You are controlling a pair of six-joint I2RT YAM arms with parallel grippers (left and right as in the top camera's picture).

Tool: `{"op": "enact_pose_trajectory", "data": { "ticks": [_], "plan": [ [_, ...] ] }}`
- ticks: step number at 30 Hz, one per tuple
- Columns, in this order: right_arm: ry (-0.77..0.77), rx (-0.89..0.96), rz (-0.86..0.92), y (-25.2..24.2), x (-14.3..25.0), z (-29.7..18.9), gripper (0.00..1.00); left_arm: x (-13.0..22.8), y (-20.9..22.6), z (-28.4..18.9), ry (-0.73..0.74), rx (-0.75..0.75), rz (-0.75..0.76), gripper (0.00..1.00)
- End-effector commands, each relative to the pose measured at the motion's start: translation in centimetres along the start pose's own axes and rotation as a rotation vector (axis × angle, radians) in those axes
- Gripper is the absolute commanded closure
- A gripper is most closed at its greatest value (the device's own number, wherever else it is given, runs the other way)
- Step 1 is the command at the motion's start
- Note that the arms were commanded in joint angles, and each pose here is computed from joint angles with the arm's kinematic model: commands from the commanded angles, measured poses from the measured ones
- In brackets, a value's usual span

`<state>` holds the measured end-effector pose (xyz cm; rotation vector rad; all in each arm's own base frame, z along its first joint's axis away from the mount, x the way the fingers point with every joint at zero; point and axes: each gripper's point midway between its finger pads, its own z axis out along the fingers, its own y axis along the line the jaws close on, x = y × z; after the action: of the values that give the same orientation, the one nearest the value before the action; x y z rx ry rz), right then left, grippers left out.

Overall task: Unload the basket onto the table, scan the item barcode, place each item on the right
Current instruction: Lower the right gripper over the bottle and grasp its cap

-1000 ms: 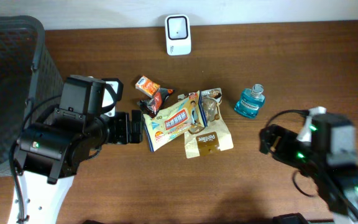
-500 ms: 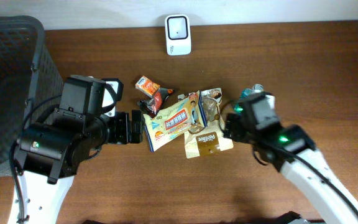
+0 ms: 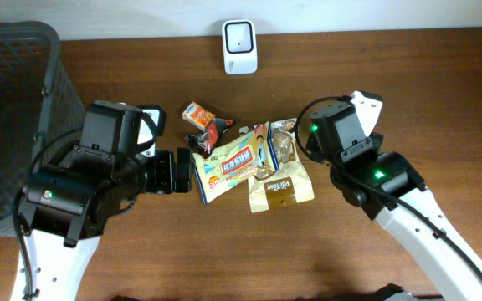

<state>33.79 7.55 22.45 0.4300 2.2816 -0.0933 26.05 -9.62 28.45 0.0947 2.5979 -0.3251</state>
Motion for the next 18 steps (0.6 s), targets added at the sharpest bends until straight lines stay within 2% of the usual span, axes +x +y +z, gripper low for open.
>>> {"op": "enact_pose_trajectory", "data": {
  "ticks": [1, 7, 18],
  "plan": [
    [-0.022, 0.121, 0.019, -1.9, -0.9, 2.1, 0.20, -0.1, 0.1, -0.2, -0.007, -0.007, 0.011, 0.01],
    [0.108, 0.138, 0.066, -3.1, 0.7, 6.4, 0.20, -0.1, 0.1, -0.2, -0.007, -0.007, 0.011, 0.01],
    [0.109, 0.033, 0.090, -1.2, -0.1, 8.4, 0.20, -0.2, 0.2, -0.2, -0.008, -0.008, 0.011, 0.01]
  ]
}}
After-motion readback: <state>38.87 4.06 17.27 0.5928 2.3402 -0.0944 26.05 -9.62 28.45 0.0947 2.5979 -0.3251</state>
